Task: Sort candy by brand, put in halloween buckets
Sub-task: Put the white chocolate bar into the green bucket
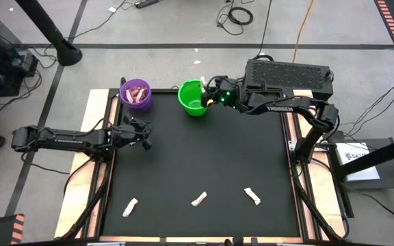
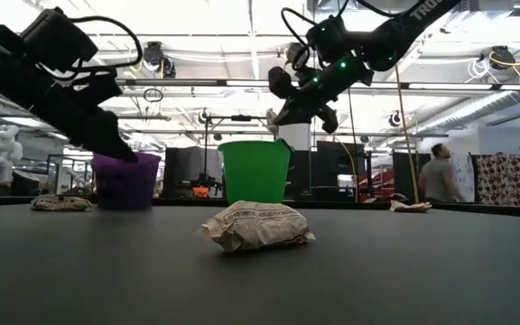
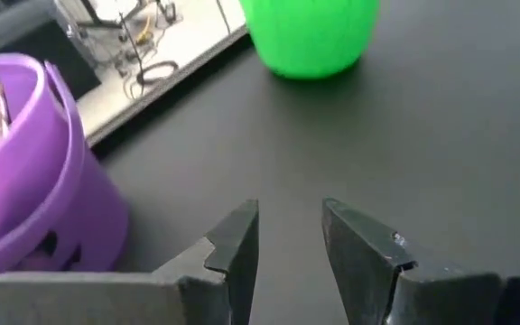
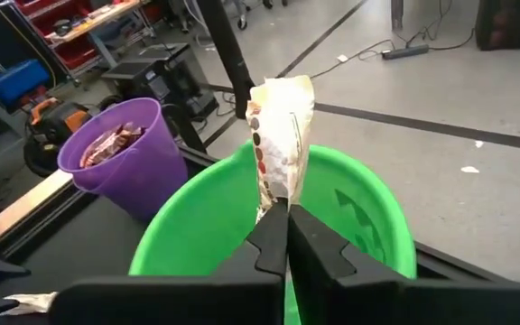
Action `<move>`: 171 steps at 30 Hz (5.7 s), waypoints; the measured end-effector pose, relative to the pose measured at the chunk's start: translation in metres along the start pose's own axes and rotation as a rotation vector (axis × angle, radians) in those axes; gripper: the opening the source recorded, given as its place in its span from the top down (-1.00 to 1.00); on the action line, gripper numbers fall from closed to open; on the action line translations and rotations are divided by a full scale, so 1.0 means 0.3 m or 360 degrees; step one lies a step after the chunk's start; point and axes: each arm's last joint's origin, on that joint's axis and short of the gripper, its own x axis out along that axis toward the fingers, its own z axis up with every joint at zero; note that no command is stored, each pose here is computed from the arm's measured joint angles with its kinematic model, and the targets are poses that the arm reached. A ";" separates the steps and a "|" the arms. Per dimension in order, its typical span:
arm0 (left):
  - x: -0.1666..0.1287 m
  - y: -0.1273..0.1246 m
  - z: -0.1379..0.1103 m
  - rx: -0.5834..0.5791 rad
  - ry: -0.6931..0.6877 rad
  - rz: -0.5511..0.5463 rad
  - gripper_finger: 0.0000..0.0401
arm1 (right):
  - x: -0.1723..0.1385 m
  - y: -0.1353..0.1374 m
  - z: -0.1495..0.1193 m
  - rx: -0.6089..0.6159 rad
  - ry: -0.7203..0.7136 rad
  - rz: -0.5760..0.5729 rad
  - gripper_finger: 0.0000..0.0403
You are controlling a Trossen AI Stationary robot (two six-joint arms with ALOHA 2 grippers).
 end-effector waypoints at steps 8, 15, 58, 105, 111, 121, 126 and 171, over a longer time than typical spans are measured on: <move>0.000 0.000 -0.007 0.0004 0.0032 -0.0003 0.34 | 0.000 0.000 -0.003 -0.0024 0.0009 -0.0003 0.76; -0.001 -0.006 -0.012 -0.0029 0.0062 -0.0092 0.34 | -0.077 -0.013 0.049 -0.0107 0.0118 0.0017 0.58; -0.015 -0.039 0.019 0.0024 -0.0095 -0.0269 0.34 | -0.058 -0.551 -0.206 0.0035 0.1083 -0.1462 -0.04; -0.015 -0.039 0.027 0.0059 -0.0134 -0.0262 0.34 | 0.020 0.053 -0.033 -0.0141 0.0149 0.0077 0.91; -0.015 -0.039 0.027 0.0082 -0.0134 -0.0261 0.34 | -0.002 0.043 0.009 -0.0198 0.0128 0.0068 0.73; -0.015 -0.039 0.024 0.0087 -0.0122 -0.0260 0.34 | -0.070 0.153 0.137 -0.0300 0.0504 0.0214 0.40; -0.015 -0.039 0.023 0.0086 -0.0118 -0.0269 0.34 | -0.191 0.251 0.183 -0.0302 0.0938 0.0346 0.38; -0.015 -0.049 0.024 0.0021 -0.0103 -0.0402 0.34 | -1.037 0.448 -0.859 -0.0424 0.1796 -0.0601 -0.35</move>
